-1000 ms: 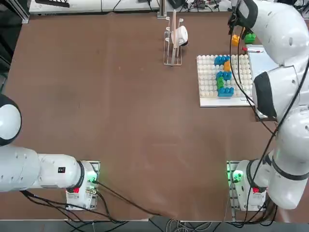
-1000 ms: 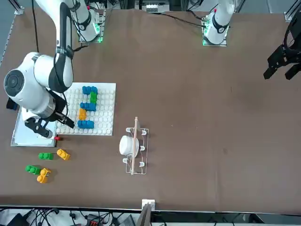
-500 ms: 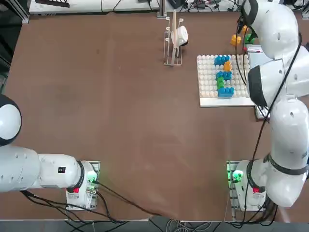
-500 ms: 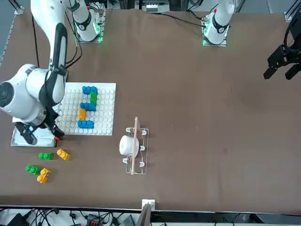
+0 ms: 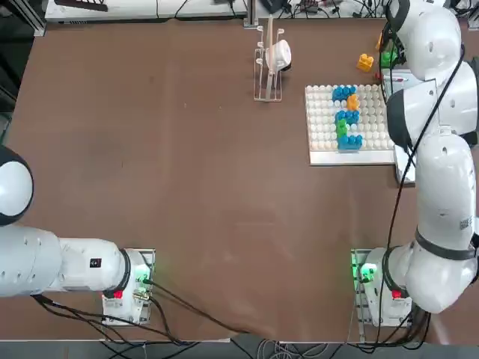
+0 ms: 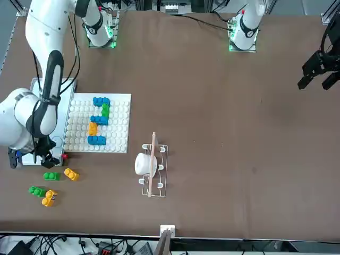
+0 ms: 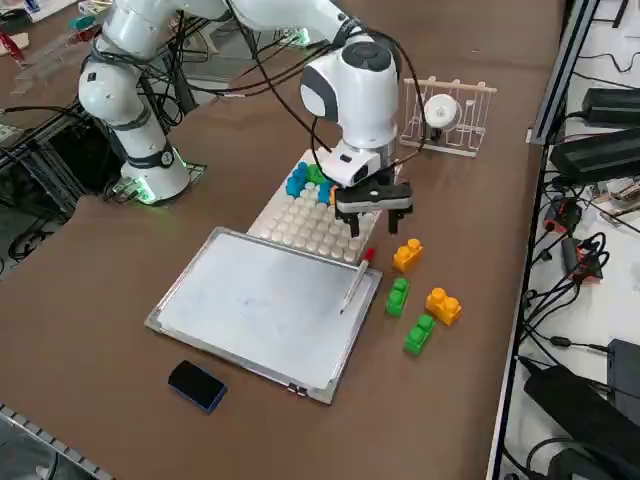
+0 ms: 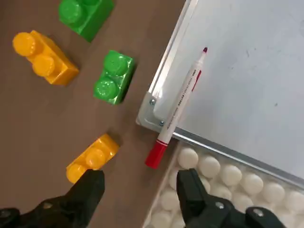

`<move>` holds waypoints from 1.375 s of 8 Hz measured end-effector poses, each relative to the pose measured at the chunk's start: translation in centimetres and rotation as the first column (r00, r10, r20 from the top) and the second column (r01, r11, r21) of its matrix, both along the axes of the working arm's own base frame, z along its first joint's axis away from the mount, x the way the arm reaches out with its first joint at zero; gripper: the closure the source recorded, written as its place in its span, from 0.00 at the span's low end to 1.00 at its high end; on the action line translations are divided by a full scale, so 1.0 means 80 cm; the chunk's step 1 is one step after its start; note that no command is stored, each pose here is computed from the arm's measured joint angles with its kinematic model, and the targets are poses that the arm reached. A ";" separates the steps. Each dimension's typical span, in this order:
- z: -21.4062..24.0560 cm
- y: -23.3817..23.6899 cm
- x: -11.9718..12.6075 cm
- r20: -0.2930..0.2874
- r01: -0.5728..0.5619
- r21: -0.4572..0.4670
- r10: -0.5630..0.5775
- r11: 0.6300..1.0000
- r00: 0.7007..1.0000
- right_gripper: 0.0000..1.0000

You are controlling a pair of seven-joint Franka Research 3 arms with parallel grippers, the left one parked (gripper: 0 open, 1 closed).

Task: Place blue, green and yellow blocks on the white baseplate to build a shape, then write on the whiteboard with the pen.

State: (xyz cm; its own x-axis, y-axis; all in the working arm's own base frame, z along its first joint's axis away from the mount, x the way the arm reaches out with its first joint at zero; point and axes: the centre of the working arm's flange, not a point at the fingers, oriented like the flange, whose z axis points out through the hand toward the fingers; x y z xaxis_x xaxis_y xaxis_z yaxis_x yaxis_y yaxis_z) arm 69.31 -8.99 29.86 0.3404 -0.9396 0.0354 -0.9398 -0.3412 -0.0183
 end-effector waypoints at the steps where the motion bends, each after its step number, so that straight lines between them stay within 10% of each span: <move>1: -0.014 0.000 0.004 -0.007 0.054 0.007 -0.054 0.999 0.999 0.08; 11: -0.075 -0.039 -0.011 -0.061 0.234 0.163 -0.227 0.959 0.972 0.30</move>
